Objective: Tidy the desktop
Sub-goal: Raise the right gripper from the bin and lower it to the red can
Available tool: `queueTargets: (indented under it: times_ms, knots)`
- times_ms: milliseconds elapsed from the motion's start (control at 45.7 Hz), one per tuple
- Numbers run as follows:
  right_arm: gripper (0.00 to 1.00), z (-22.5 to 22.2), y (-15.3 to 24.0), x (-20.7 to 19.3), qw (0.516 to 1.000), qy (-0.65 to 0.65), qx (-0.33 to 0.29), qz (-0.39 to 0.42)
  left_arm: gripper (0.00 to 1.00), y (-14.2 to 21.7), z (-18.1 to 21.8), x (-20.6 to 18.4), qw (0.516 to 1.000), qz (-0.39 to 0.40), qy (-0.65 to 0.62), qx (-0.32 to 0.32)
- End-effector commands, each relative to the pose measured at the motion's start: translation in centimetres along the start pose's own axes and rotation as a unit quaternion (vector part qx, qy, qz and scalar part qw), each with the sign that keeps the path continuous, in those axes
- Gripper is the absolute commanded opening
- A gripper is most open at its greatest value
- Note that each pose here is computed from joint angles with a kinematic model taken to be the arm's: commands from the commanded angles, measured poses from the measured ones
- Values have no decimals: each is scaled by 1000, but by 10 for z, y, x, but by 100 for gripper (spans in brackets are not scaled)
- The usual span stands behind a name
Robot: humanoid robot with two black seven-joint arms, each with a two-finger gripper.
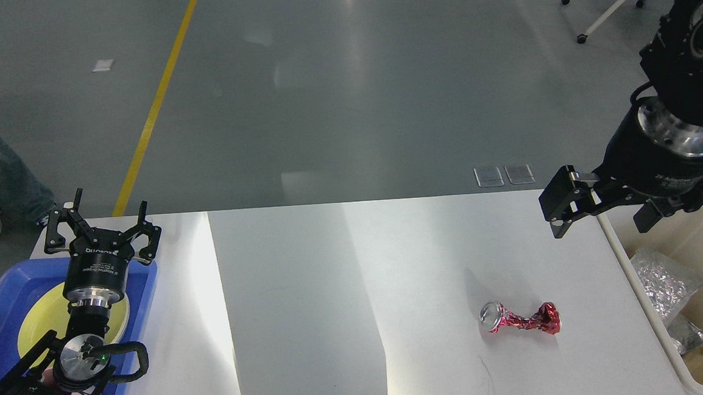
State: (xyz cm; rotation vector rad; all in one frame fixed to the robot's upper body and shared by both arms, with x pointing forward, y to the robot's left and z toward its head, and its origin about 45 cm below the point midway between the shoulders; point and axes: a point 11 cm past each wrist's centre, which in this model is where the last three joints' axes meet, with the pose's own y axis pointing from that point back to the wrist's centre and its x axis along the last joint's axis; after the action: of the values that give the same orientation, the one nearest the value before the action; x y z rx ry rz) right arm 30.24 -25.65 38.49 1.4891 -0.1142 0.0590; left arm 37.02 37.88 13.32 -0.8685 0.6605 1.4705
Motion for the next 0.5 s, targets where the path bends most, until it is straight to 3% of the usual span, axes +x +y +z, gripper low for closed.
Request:
queueTargets:
  times_ms: [0, 328, 481]
  knots:
    - [100, -1, -1, -1, 1000, -19, 9, 6, 97, -1, 0, -1, 1000, -1, 0, 0]
    - [100, 10, -1, 7, 999, -36, -3, 16, 97, -1, 0, -1, 1000, -1, 0, 1]
    - [100, 18, -21, 15, 995, -98, 19, -2, 97, -1, 0, -1, 1000, -1, 0, 0]
